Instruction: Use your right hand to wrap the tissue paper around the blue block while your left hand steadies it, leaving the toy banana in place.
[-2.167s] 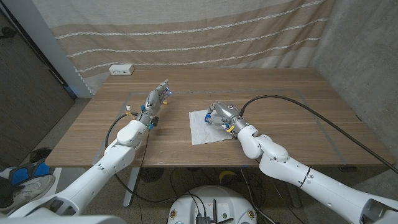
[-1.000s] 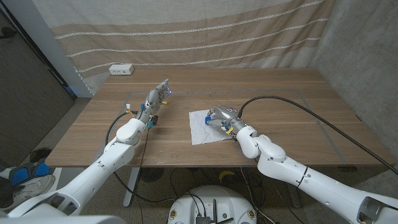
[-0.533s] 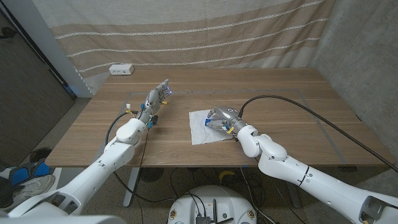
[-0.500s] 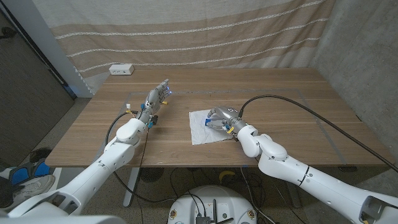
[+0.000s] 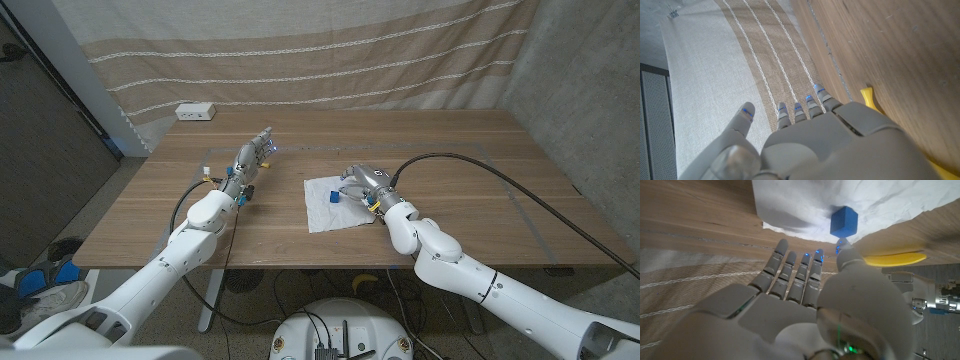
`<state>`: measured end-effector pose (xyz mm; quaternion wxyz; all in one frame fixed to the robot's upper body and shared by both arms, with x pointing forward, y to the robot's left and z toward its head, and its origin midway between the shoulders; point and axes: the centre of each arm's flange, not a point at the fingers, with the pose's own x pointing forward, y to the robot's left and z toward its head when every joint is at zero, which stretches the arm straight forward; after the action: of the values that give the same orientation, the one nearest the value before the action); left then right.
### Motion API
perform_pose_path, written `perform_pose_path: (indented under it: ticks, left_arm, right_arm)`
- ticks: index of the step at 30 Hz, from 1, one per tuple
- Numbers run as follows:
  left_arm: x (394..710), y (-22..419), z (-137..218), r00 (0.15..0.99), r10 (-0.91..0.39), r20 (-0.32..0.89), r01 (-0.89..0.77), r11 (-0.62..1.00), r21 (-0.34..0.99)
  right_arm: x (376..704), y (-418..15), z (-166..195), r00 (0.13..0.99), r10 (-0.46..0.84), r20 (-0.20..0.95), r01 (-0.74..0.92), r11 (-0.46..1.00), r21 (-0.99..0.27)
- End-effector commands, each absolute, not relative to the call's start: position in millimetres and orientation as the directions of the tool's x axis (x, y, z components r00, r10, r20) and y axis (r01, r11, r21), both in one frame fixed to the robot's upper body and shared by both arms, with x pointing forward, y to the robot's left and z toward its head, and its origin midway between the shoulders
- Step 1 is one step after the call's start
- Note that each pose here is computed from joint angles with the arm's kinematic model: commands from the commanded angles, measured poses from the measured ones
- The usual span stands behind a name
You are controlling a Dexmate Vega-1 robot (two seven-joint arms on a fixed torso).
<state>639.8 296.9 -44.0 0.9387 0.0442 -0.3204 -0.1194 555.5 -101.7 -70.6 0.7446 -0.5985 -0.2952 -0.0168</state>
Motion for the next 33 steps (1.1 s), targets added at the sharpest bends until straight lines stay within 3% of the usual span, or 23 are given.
perform_pose_path:
  ticks: [1, 33]
  left_arm:
    - [639.2, 296.0, -43.1, 0.763, -0.260, 0.592, 0.198, 0.966, 0.168]
    - [636.7, 290.3, -39.2, 0.760, -0.265, 0.593, 0.196, 0.964, 0.180]
  right_arm:
    - [554.9, -115.3, -73.3, 0.831, 0.200, 0.519, 0.452, 0.300, -0.840]
    - [568.8, -127.7, -96.3, 0.874, 0.035, 0.485, 0.469, 0.207, -0.859]
